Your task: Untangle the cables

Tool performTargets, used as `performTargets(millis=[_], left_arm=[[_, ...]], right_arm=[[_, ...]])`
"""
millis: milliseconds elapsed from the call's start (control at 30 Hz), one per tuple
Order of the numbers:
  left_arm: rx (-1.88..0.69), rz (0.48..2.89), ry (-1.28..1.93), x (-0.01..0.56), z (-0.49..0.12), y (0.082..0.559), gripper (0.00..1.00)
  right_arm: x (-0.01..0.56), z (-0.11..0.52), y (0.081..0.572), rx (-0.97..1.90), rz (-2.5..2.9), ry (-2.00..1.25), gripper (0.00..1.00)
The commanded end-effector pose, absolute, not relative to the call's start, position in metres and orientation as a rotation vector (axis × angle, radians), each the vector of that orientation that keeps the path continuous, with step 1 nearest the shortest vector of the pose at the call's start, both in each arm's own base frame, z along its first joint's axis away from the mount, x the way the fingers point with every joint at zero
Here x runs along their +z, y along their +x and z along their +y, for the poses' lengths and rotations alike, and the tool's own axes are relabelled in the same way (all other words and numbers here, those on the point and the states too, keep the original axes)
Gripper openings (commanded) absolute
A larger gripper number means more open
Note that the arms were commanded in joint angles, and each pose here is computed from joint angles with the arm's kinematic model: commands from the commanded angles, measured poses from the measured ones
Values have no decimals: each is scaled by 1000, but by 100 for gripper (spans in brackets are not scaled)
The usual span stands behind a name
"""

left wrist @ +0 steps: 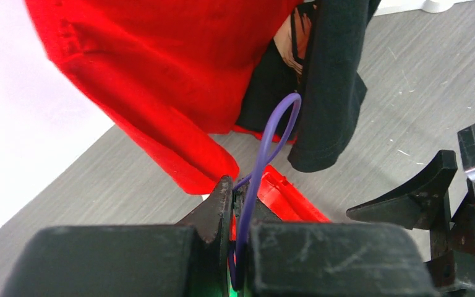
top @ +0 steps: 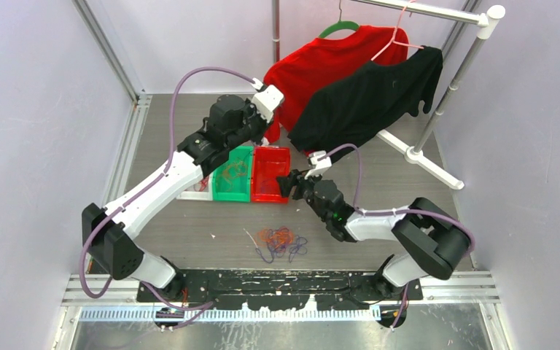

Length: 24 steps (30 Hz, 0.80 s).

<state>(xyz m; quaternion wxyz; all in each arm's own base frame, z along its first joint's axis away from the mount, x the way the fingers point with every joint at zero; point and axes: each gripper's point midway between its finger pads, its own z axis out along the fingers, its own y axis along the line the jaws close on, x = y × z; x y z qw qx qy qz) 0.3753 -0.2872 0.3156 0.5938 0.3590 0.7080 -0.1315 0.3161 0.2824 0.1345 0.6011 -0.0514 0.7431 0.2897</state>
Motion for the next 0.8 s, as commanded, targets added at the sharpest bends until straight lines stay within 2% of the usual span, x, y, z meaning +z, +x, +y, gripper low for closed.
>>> performTargets(millis=[0,233,433,767], left_arm=[[-426,1622,801,332,-301,367,0],[-531,1653,835,316,-319,363,0],[-629,1585,866,352,-338,355,0],[-759,1545,882,373,-363,330,0]], right_arm=[[151,266,304,688,1657,-92,69],[159,232,294,653,1617,24,68],[166,223,291,644,1602,47,68],[172,219,290,644,1588,68,68]])
